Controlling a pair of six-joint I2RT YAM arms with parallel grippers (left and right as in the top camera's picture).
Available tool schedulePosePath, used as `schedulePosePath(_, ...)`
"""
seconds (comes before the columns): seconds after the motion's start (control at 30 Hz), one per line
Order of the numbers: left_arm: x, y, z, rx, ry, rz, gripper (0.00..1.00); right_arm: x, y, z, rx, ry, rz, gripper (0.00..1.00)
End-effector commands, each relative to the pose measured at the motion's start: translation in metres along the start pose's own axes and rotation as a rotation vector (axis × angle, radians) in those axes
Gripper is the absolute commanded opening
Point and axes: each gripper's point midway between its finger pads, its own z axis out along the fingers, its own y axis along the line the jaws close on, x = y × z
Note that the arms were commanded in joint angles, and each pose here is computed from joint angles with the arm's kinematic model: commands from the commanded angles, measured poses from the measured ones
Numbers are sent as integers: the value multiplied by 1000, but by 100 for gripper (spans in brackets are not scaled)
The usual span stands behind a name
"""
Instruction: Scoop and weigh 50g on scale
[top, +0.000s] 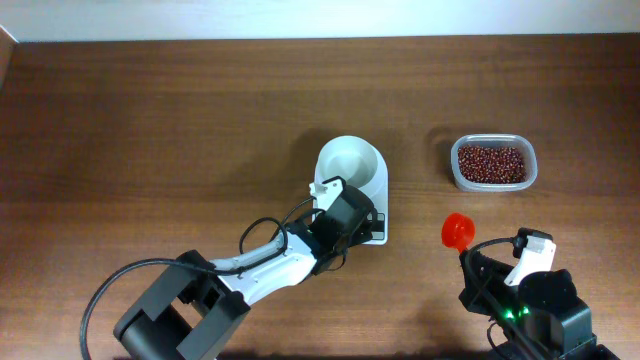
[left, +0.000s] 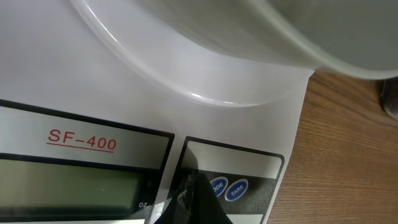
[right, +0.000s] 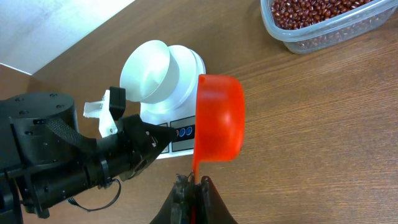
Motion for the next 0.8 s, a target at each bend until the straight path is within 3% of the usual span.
schedulePosePath(0.0,5,1,4,-11,20,18,0,-9,1,-5,0,-37,2,4)
schedulePosePath(0.77,-1,9,8,-50,-21,20,0,-9,1,-5,-1,-37,2,4)
